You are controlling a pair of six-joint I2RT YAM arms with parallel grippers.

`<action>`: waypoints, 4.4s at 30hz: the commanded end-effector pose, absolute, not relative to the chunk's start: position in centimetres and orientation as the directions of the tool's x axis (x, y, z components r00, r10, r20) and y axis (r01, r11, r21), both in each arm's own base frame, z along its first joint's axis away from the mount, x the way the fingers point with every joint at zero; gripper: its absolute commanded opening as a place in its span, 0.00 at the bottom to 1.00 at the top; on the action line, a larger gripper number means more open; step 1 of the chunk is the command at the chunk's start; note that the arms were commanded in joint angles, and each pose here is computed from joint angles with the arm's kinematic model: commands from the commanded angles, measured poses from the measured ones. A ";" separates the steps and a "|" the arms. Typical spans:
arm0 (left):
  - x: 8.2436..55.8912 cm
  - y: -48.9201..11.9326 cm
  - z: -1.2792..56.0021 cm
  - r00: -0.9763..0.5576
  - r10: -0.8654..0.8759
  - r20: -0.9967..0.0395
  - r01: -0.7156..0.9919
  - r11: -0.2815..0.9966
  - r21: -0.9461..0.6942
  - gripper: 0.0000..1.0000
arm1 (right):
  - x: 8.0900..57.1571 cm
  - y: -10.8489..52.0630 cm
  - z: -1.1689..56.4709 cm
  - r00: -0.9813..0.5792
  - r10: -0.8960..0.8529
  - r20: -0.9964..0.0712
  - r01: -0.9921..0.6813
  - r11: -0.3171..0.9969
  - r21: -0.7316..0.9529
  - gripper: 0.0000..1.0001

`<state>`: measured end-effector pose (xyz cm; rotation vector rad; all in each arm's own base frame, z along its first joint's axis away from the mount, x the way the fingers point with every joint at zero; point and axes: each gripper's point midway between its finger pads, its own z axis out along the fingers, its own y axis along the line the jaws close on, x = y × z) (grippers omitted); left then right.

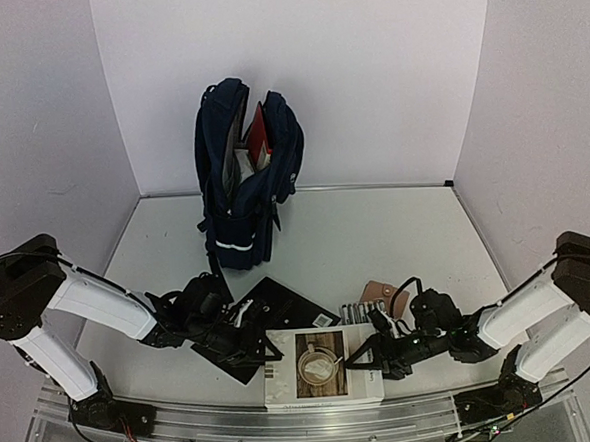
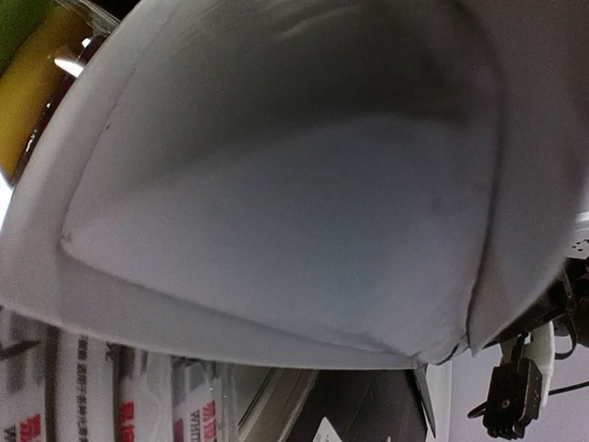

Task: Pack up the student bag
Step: Pick up the book from the center of the board, then place the book in the student bag.

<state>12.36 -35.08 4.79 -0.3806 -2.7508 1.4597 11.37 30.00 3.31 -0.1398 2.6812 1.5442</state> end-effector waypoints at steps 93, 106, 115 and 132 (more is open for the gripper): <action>44.1 -21.7 43.2 -0.250 -0.028 -0.968 0.284 0.953 -0.101 0.00 | 36.2 45.1 35.8 -0.414 0.344 -0.843 -0.155 0.886 0.437 0.26; 43.6 -19.9 43.5 -0.204 -0.077 -0.976 0.215 0.969 -0.121 0.00 | 37.0 41.8 31.8 -0.375 0.204 -0.904 -0.003 0.975 0.221 0.26; 42.7 -19.7 43.9 -0.165 -0.072 -0.984 0.240 0.964 -0.111 0.00 | 38.0 42.6 29.3 -0.395 0.131 -0.909 0.013 0.990 0.137 0.26; 40.0 -22.5 43.1 -0.225 -0.120 -0.967 0.485 0.847 -0.217 0.00 | 41.7 45.8 22.7 -0.411 0.060 -0.910 0.023 0.998 0.055 0.24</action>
